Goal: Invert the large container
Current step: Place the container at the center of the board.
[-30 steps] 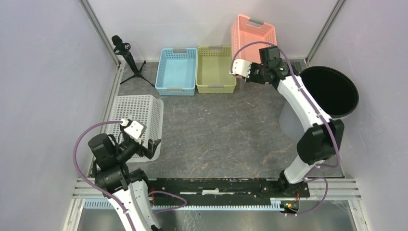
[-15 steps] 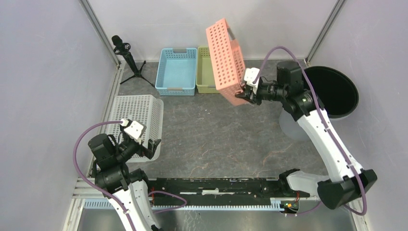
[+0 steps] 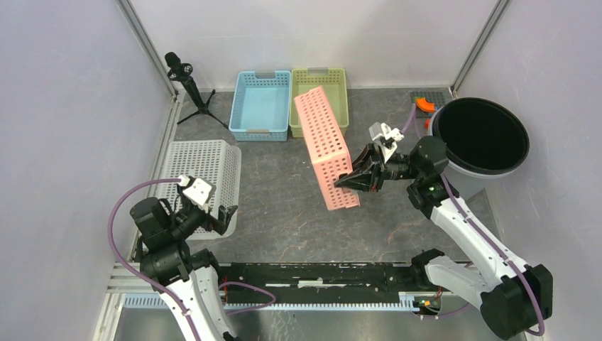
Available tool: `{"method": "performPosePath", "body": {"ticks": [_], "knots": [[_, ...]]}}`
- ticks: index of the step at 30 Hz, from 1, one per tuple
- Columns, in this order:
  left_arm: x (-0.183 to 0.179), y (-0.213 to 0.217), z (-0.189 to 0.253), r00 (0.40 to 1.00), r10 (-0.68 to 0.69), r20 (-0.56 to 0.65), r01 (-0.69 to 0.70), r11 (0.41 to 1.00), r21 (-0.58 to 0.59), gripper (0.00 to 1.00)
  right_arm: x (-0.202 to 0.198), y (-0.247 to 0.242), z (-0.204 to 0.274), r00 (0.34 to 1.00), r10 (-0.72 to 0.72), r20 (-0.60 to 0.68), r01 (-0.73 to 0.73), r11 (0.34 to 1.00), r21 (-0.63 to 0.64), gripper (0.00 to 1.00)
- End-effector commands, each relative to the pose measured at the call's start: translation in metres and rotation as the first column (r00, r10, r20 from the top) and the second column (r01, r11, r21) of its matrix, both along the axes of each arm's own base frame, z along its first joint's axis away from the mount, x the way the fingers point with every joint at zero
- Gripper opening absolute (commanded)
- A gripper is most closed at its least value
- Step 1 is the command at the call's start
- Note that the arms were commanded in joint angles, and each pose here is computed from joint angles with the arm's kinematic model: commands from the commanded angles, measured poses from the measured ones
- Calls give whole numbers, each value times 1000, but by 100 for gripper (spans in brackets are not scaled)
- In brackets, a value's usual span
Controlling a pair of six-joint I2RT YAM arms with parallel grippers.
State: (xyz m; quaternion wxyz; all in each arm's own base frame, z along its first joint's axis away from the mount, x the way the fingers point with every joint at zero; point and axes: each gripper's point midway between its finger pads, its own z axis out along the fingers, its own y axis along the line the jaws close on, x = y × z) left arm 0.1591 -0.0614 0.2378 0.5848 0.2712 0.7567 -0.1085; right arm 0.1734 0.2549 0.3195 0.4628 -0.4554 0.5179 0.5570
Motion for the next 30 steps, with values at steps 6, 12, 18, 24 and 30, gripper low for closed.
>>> {"method": "performPosePath", "body": {"ticks": [6,12,18,24,30], "knots": [[4,2,4,999,-10,32,9,1000,20,100,-24,3,-8,996,91,5,-91,994,53,0],[4,2,4,1000,-8,29,7,1000,20,100,-33,9,-36,992,115,-53,-113,993,31,0],[5,3,4,1000,-1,29,1,1000,18,100,-55,8,-56,975,218,-51,-217,976,7,0],[6,4,3,1000,1,22,-1,1000,14,100,-90,4,-52,943,332,35,-333,943,18,0],[7,5,3,1000,6,18,-6,1000,12,100,-77,8,-72,961,272,59,-271,962,-26,0]]}}
